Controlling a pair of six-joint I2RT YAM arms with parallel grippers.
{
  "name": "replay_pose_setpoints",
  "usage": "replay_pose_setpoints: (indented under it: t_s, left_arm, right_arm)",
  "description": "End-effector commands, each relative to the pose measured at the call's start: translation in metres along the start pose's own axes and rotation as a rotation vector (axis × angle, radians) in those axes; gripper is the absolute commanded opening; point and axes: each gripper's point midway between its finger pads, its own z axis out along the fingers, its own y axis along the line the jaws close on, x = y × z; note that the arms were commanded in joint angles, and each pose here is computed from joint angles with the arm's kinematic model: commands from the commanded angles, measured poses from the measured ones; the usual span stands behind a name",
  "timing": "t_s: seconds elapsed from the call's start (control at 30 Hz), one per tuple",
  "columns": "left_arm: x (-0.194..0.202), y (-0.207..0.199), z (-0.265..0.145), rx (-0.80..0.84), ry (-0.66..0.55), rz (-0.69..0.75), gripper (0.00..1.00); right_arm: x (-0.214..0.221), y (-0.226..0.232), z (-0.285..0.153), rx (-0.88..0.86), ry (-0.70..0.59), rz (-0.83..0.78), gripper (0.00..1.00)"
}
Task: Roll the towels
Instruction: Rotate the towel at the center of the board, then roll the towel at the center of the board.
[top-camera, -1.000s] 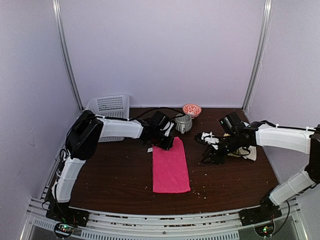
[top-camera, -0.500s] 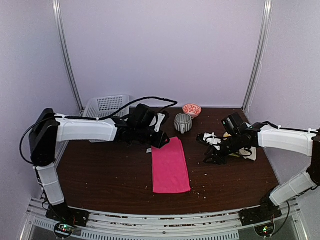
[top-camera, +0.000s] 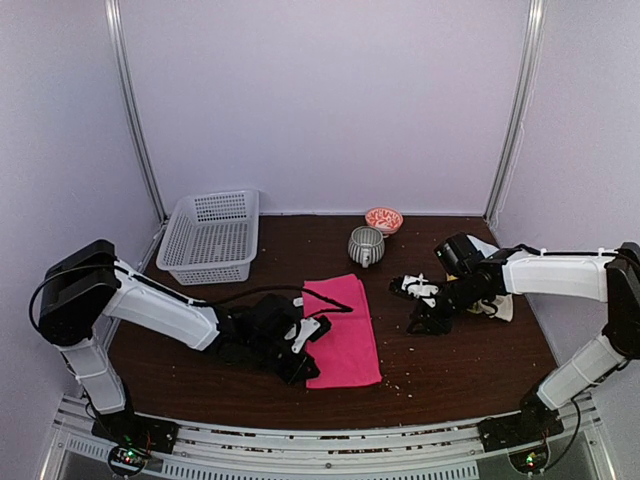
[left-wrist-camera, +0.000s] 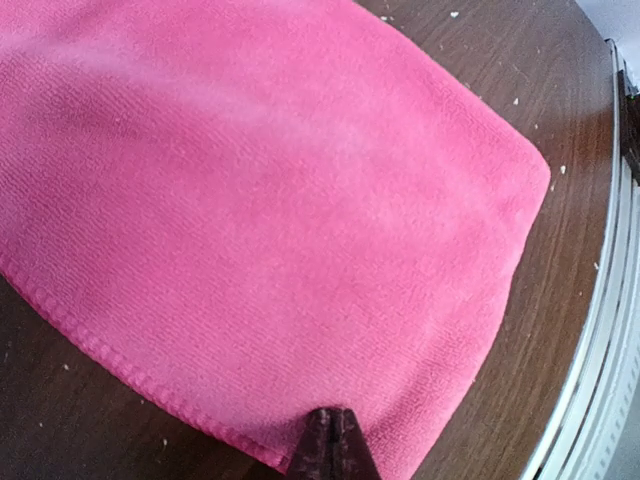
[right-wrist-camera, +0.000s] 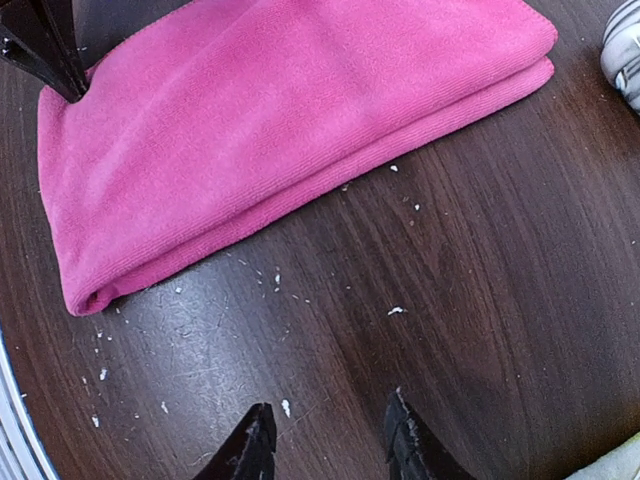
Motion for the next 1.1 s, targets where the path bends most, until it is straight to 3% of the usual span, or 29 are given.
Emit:
replay_pose_setpoints:
  t_s: [0.0,0.2,0.33,0.47,0.53,0.6,0.8,0.83,0.87,0.97,1.07]
  left_arm:
    - [0.014,0.000,0.019,0.041,0.028,-0.014,0.00]
    - [0.000,0.011,-0.003,-0.069,0.003,0.034,0.01]
    - [-0.023,0.011,-0.039,-0.136,-0.126,0.106,0.05]
    - [-0.041,-0.008,-0.066,-0.185,-0.298,0.300,0.27]
    - [-0.036,-0.016,-0.069,-0.245,-0.328,0.407,0.45]
    - [-0.031,-0.014,-0.061,-0.302,-0.279,0.470,0.53]
    - [-0.009,-0.044,-0.039,-0.305,-0.174,0.722,0.52]
    - [-0.008,-0.043,-0.037,-0.319,-0.160,0.723,0.61]
    - [-0.008,-0.044,-0.035,-0.321,-0.143,0.720,0.63]
    - [-0.006,-0.053,-0.031,-0.285,-0.113,0.746,0.61]
    - [-0.003,-0.064,-0.027,-0.221,-0.101,0.773,0.53]
  right_arm:
    - [0.003,-0.010,0.001,0.043,0.019,0.003,0.38]
    - [-0.013,0.015,-0.013,-0.082,-0.052,-0.001,0.33]
    - [-0.027,0.020,-0.029,-0.093,-0.095,-0.018,0.32]
    - [-0.032,0.021,-0.034,-0.087,-0.119,-0.025,0.33]
    - [-0.040,0.024,-0.033,-0.102,-0.138,-0.020,0.33]
    - [-0.050,0.028,-0.033,-0.114,-0.148,-0.038,0.33]
    - [-0.070,0.020,-0.032,-0.063,-0.200,-0.094,0.34]
    - [-0.069,0.021,-0.030,-0.068,-0.207,-0.092,0.34]
    - [-0.066,0.023,-0.028,-0.075,-0.208,-0.092,0.34]
    - [-0.066,0.022,-0.035,-0.048,-0.225,-0.102,0.35]
    - [-0.068,0.019,-0.041,-0.019,-0.245,-0.102,0.36]
